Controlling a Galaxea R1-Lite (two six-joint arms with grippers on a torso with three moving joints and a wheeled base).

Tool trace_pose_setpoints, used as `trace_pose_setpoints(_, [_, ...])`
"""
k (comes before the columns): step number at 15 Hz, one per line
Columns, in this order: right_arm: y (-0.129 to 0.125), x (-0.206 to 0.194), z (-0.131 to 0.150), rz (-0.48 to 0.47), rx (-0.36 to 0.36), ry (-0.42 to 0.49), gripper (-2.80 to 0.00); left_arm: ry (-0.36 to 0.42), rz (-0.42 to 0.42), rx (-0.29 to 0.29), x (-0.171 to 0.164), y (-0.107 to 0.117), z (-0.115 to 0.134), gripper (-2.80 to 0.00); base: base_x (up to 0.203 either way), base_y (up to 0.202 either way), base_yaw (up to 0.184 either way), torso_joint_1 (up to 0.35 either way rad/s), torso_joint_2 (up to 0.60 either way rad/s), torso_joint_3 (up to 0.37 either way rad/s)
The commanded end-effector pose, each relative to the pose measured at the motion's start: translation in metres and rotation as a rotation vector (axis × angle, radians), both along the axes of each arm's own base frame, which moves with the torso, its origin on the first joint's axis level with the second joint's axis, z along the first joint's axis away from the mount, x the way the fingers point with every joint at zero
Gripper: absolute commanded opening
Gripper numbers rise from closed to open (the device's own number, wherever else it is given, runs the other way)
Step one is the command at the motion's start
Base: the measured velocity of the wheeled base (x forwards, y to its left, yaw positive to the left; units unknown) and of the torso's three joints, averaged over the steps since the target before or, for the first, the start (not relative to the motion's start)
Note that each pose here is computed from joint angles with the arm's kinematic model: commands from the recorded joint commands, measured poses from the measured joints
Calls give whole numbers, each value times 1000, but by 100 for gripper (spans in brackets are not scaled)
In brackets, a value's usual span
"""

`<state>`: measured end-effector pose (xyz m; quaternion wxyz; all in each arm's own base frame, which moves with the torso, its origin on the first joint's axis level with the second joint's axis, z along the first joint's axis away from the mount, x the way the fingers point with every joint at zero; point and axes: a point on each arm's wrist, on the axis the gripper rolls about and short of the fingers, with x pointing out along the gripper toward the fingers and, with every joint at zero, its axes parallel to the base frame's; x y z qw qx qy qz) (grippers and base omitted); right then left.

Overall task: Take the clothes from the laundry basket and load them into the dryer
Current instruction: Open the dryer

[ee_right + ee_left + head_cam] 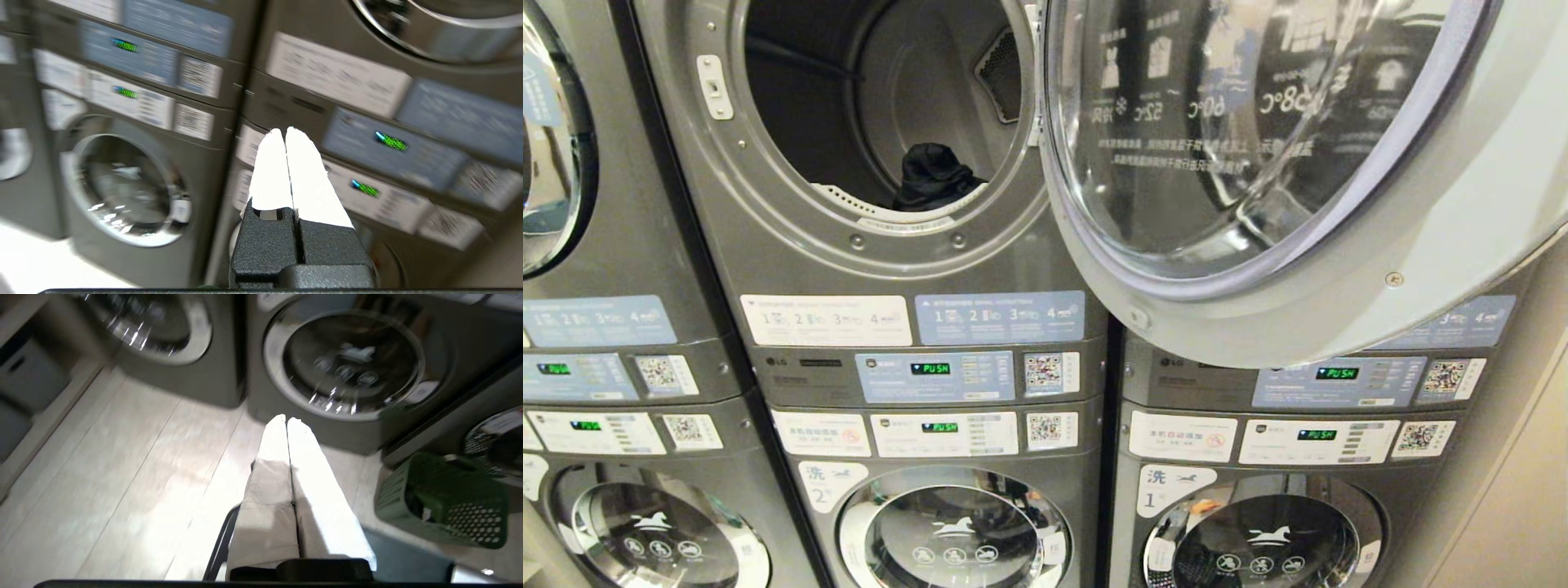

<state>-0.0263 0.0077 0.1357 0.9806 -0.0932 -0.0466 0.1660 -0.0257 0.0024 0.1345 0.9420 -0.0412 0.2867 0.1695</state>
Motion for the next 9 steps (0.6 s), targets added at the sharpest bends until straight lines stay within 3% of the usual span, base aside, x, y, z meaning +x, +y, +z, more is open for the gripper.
trace_pose_setpoints(1, [1, 30, 36, 68, -1, 122, -280, 4, 65, 6, -15, -3, -13, -280, 0, 0, 0, 0, 0, 0])
trace_pose_setpoints(3, [2, 74, 73, 112, 12, 162, -280, -41, 51, -5, -9, -2, -17, -280, 0, 0, 0, 0, 0, 0])
trace_pose_setpoints(4, [3, 95, 90, 136, 23, 150, -280, -113, 6, -21, -3, -3, -15, -280, 0, 0, 0, 0, 0, 0])
trace_pose_setpoints(6, [8, 133, 130, 243, 42, 65, -280, -243, -183, -29, 10, -5, -16, -280, 0, 0, 0, 0, 0, 0])
trace_pose_setpoints(7, [16, 144, 147, 344, 50, 22, -280, -249, -285, -7, 14, -6, -23, -280, 0, 0, 0, 0, 0, 0])
trace_pose_setpoints(9, [32, 151, 167, 522, 86, -7, -280, -213, -353, -6, 17, -7, -38, -280, 0, 0, 0, 0, 0, 0])
